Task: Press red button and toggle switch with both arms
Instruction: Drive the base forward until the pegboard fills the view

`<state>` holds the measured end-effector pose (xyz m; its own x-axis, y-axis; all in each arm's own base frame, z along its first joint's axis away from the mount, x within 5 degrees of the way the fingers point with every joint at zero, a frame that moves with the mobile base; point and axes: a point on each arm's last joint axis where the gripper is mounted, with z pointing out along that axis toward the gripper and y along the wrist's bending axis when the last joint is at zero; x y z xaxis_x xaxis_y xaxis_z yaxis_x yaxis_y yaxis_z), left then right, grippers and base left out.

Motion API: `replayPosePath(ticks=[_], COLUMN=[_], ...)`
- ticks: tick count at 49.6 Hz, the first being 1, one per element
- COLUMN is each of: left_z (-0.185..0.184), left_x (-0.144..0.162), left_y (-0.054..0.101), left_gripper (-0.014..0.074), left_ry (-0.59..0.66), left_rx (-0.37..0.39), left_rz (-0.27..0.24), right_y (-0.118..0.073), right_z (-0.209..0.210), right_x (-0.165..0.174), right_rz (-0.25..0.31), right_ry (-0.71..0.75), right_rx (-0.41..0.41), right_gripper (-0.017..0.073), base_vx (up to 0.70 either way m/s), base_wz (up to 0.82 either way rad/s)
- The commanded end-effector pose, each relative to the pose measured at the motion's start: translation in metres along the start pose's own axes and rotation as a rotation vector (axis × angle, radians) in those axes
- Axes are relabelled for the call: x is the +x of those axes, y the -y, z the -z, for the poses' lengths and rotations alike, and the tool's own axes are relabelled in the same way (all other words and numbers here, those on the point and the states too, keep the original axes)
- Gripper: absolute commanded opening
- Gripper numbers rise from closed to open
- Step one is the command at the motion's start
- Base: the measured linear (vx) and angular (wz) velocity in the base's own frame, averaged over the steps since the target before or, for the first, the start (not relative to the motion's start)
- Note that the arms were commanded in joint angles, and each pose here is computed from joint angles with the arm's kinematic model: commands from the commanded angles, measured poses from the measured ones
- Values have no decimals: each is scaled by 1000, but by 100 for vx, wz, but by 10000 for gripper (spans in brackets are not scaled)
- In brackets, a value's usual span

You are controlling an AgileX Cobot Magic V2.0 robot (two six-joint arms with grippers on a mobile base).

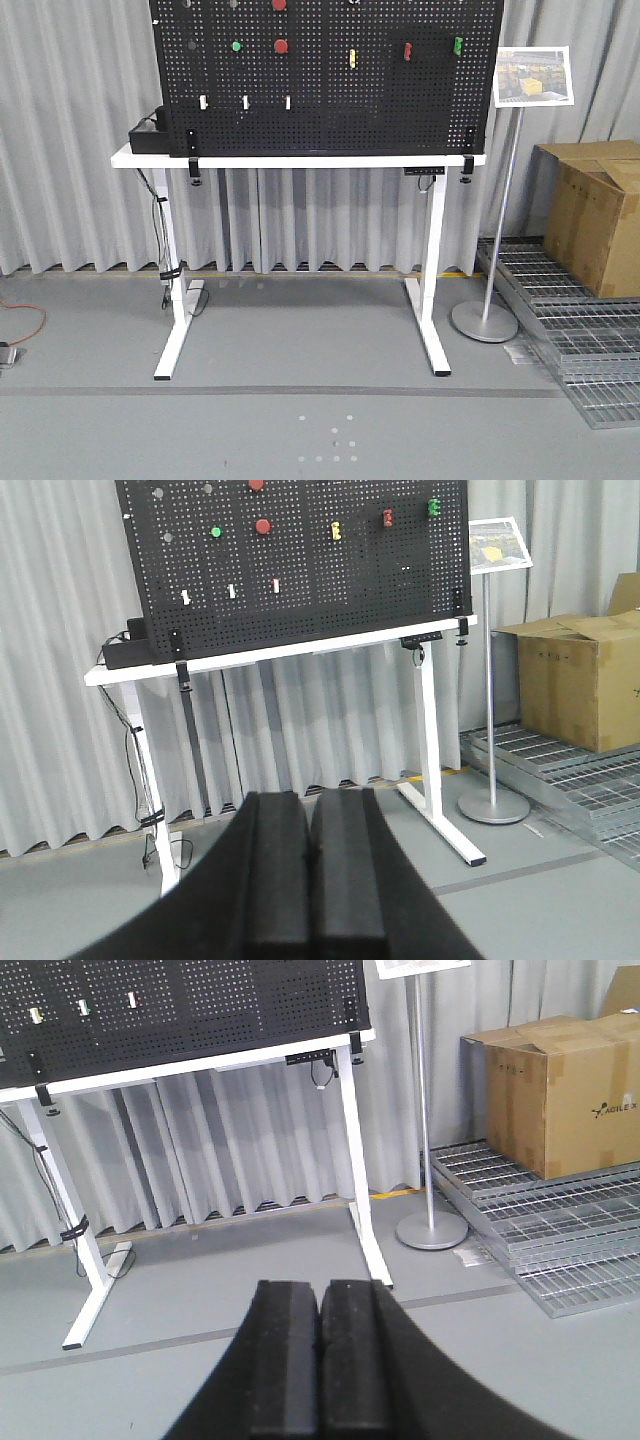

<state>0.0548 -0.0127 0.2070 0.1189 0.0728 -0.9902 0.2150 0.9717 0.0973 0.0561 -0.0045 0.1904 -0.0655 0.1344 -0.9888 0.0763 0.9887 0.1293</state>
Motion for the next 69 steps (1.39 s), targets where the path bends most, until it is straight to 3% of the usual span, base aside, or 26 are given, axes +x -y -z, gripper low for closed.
replayPosePath(ticks=[1, 45, 69], left_z=[1, 1, 1], left_x=[3, 3, 3], left_y=[0, 0, 0], left_gripper=[2, 2, 2], left_ry=[67, 67, 67], left_rx=[-6, -6, -6], left_rz=[15, 15, 15], right_y=[-1, -1, -1], right_z=[0, 0, 0], right_x=[-4, -4, -4], right_rz=[17, 17, 17], right_ry=[80, 80, 80], right_rx=[-14, -14, -14], right_gripper=[-3, -3, -3], base_vx=[0, 1, 22], base_wz=[0, 0, -6])
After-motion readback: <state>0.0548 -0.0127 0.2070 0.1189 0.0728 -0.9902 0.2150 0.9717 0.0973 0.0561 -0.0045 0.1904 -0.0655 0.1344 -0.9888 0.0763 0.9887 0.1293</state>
